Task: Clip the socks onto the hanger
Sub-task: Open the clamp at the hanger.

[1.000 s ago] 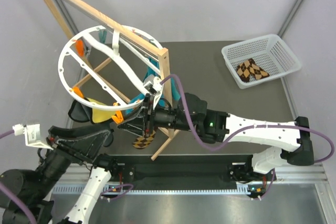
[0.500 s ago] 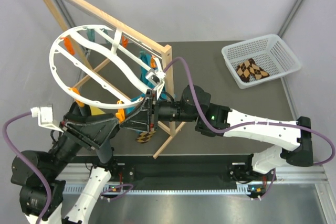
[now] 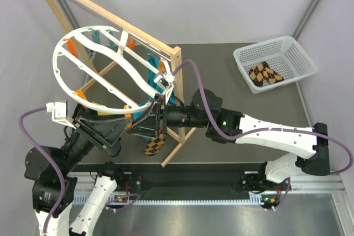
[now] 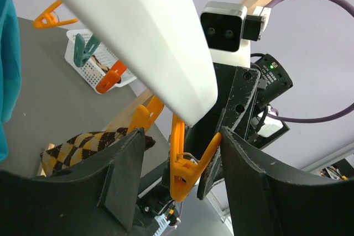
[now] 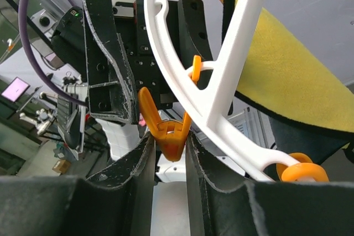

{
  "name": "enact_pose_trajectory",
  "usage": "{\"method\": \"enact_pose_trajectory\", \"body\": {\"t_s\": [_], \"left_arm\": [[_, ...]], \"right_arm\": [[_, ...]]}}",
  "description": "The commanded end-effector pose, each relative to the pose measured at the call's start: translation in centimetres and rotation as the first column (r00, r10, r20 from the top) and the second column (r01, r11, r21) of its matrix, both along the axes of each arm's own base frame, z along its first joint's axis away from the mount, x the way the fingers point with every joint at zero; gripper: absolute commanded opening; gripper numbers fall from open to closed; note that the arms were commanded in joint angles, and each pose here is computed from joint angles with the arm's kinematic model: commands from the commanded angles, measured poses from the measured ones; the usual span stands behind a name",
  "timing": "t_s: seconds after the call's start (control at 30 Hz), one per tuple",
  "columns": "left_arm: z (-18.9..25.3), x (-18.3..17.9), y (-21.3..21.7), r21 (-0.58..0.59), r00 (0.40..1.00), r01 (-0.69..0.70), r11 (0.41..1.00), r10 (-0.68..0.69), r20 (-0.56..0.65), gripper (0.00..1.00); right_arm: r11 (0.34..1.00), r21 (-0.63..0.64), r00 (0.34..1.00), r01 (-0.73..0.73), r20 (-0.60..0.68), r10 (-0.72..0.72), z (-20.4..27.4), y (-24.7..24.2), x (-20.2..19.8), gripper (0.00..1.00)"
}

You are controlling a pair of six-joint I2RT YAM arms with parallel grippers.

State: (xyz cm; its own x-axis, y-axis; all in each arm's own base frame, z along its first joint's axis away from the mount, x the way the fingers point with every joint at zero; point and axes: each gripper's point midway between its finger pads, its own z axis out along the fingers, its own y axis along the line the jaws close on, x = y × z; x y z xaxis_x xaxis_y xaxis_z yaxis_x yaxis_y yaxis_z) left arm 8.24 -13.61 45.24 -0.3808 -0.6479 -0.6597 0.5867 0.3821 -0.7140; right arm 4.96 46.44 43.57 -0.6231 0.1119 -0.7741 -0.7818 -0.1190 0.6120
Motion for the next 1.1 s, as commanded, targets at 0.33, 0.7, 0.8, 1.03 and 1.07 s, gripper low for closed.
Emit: {"method": "enact_pose_trajectory", "body": {"t_s": [0.33, 0.7, 0.8, 1.03, 1.07], "left_arm": [[1.7, -0.1, -0.9, -0.055, 0.995, 0.076, 0.996, -0.072, 0.065, 0.37], [2.0, 0.3, -0.6, -0.074, 0.998, 0.049, 0.996, -0.047, 0.033, 0.0], [1.6, 1.0, 0.1, -0.04, 0.999, -0.016, 0.999, 0.014, -0.028, 0.0], [1.1, 1.6, 0.9, -0.03, 0.992, -0.084, 0.996, 0.081, -0.093, 0.0], [0.9, 1.7, 0.9, -0.027, 0.991, -0.087, 0.996, 0.083, -0.105, 0.0]], "right_arm": [[0.997, 0.062, 0.998, -0.044, -0.032, 0.046, 2.2, -1.2, -0.6, 0.0], [0.997, 0.075, 0.999, -0.031, -0.036, 0.034, 2.6, -1.7, -0.5, 0.44], [0.999, 0.052, 1.0, 0.011, -0.028, -0.009, 2.0, -2.2, 0.0, 0.68], [0.996, -0.028, 0.996, 0.087, 0.021, -0.086, 0.9, -2.7, 0.3, 0.75], [0.993, -0.055, 0.994, 0.104, 0.04, -0.102, 0.3, -2.6, 0.5, 0.75]]}}
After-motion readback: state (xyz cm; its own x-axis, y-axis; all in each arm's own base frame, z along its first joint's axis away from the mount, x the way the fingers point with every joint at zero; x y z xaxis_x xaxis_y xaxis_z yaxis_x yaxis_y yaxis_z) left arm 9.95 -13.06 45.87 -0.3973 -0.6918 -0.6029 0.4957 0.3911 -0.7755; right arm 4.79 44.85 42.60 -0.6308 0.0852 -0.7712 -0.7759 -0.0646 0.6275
